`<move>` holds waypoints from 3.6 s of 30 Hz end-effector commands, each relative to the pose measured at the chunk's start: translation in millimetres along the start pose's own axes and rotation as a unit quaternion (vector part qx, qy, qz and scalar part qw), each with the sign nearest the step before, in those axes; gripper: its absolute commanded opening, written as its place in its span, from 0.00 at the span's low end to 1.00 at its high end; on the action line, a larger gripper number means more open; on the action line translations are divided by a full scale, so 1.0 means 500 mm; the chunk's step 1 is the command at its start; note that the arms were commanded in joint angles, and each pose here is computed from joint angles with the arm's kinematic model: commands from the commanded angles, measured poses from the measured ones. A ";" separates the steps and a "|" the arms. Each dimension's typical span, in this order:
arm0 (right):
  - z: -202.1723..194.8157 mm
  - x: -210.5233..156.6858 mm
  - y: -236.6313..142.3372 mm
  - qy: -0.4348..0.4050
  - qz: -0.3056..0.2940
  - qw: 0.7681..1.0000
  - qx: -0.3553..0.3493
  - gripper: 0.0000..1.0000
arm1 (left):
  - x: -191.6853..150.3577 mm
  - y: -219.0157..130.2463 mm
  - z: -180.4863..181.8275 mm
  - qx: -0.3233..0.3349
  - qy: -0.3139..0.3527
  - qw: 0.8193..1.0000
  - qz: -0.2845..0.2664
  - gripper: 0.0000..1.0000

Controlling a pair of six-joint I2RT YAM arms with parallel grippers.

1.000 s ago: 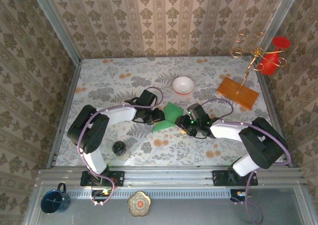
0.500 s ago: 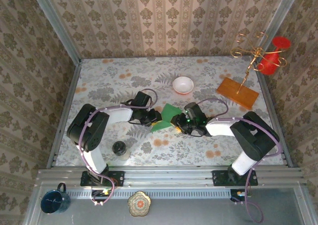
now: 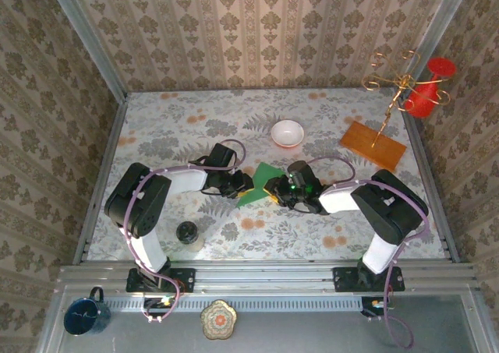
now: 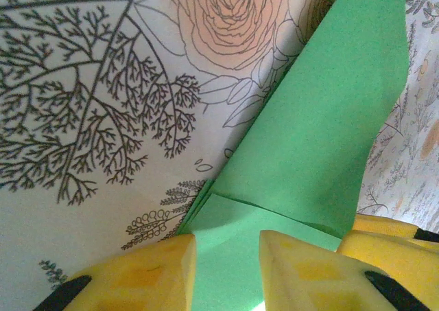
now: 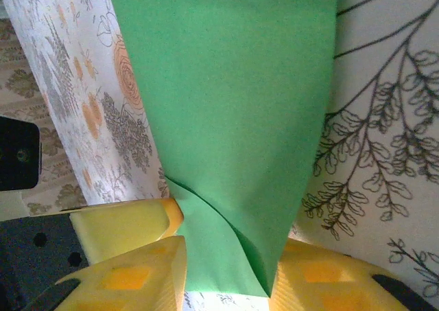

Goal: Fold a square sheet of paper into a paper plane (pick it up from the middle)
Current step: Fold the wing for the fifth time at the center of the table.

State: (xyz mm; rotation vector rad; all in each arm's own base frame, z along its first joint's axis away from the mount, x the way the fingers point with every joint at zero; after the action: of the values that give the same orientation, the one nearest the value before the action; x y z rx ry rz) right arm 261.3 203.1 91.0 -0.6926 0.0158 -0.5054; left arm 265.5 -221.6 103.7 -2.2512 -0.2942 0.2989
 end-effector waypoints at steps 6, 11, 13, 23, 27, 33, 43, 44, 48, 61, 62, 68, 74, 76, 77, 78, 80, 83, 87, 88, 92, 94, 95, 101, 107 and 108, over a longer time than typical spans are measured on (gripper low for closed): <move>-0.014 -0.004 -0.001 0.024 -0.023 0.999 -0.002 0.29 | -0.004 0.004 0.026 0.020 -0.024 0.999 0.008 0.32; -0.012 -0.002 -0.004 0.024 -0.029 0.999 -0.001 0.17 | -0.005 -0.013 0.008 0.007 -0.008 1.000 0.000 0.33; -0.008 -0.002 -0.008 0.022 -0.031 0.999 0.001 0.11 | -0.007 -0.027 -0.004 -0.001 0.010 1.000 -0.013 0.34; 0.008 0.009 -0.065 0.014 -0.057 0.998 -0.014 0.02 | -0.055 -0.091 -0.068 0.007 0.210 0.972 -0.107 0.49; 0.011 0.017 -0.094 0.023 -0.066 0.997 -0.016 0.02 | -0.082 -0.091 -0.089 0.013 0.306 0.943 -0.133 0.59; 0.007 0.029 -0.128 0.048 -0.082 0.995 -0.017 0.02 | -0.115 -0.074 -0.109 -0.009 0.427 0.891 -0.153 0.64; 0.012 0.044 -0.148 0.080 -0.086 0.993 0.002 0.02 | -0.165 -0.009 -0.129 -0.021 0.593 0.790 -0.152 0.63; 0.013 0.045 -0.149 0.081 -0.086 0.993 0.003 0.02 | -0.167 -0.002 -0.130 -0.019 0.602 0.784 -0.150 0.62; 0.013 0.047 -0.147 0.087 -0.080 0.993 0.005 0.02 | -0.173 0.022 -0.136 -0.007 0.634 0.759 -0.146 0.58; 0.011 0.047 -0.141 0.099 -0.067 0.993 0.008 0.03 | -0.162 0.060 -0.130 0.010 0.652 0.741 -0.161 0.40; 0.011 0.047 -0.141 0.099 -0.067 0.993 0.008 0.03 | -0.162 0.061 -0.129 0.010 0.651 0.741 -0.162 0.39; 0.008 0.045 -0.141 0.102 -0.062 0.993 0.004 0.06 | -0.158 0.064 -0.126 0.012 0.645 0.744 -0.172 0.33; -0.011 0.053 -0.151 0.101 -0.063 0.992 -0.028 0.36 | -0.154 0.067 -0.116 0.013 0.637 0.752 -0.171 0.23; -0.019 0.066 -0.165 0.091 -0.068 0.992 -0.045 0.44 | -0.153 0.068 -0.110 0.010 0.633 0.756 -0.167 0.20; -0.021 0.072 -0.172 0.085 -0.070 0.993 -0.051 0.48 | -0.152 0.069 -0.107 0.010 0.631 0.758 -0.166 0.19; -0.023 0.079 -0.181 0.078 -0.073 0.993 -0.058 0.52 | -0.152 0.069 -0.106 0.009 0.630 0.759 -0.164 0.18; -0.028 0.089 -0.195 0.069 -0.079 0.992 -0.071 0.57 | -0.153 0.070 -0.102 0.006 0.627 0.763 -0.160 0.16; -0.037 0.102 -0.214 0.062 -0.088 0.991 -0.083 0.61 | -0.152 0.073 -0.099 -0.002 0.621 0.769 -0.149 0.14; -0.044 0.112 -0.233 0.047 -0.096 0.989 -0.098 0.64 | -0.155 0.081 -0.095 -0.013 0.617 0.776 -0.130 0.12; -0.045 0.113 -0.237 0.042 -0.097 0.989 -0.103 0.65 | -0.155 0.082 -0.094 -0.015 0.616 0.777 -0.127 0.12; -0.049 0.112 -0.250 0.024 -0.103 0.987 -0.123 0.69 | -0.156 0.089 -0.090 -0.021 0.611 0.784 -0.111 0.11; -0.054 0.109 -0.252 0.020 -0.104 0.986 -0.130 0.69 | -0.156 0.093 -0.089 -0.025 0.609 0.786 -0.102 0.10; -0.057 0.107 -0.253 0.019 -0.104 0.986 -0.132 0.70 | -0.157 0.095 -0.089 -0.027 0.608 0.787 -0.099 0.10; -0.062 0.099 -0.260 0.012 -0.099 0.985 -0.144 0.70 | -0.155 0.091 -0.088 -0.014 0.612 0.784 -0.103 0.11; -0.064 0.085 -0.252 0.041 -0.088 0.990 -0.104 0.71 | -0.150 0.060 -0.103 0.006 0.621 0.772 -0.139 0.11; -0.064 0.081 -0.248 0.048 -0.088 0.990 -0.095 0.71 | -0.150 0.054 -0.106 0.007 0.621 0.770 -0.146 0.11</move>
State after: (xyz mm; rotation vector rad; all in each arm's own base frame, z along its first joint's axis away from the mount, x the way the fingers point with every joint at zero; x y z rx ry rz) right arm 242.7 81.5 152.2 -0.9101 0.0632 -0.7140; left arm 211.6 -305.1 110.6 -1.9097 0.1391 -1.2842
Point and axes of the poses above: each hand's point on the last joint's axis, 136 mm out from that joint toward the fingers, its own y axis out along the fingers, its own z axis along the line the jaws close on, x = y × z, the point moved 10 cm from there along -y, back along the fingers, and after that the axes turned 12 degrees about -y, right-handed, at the moved point
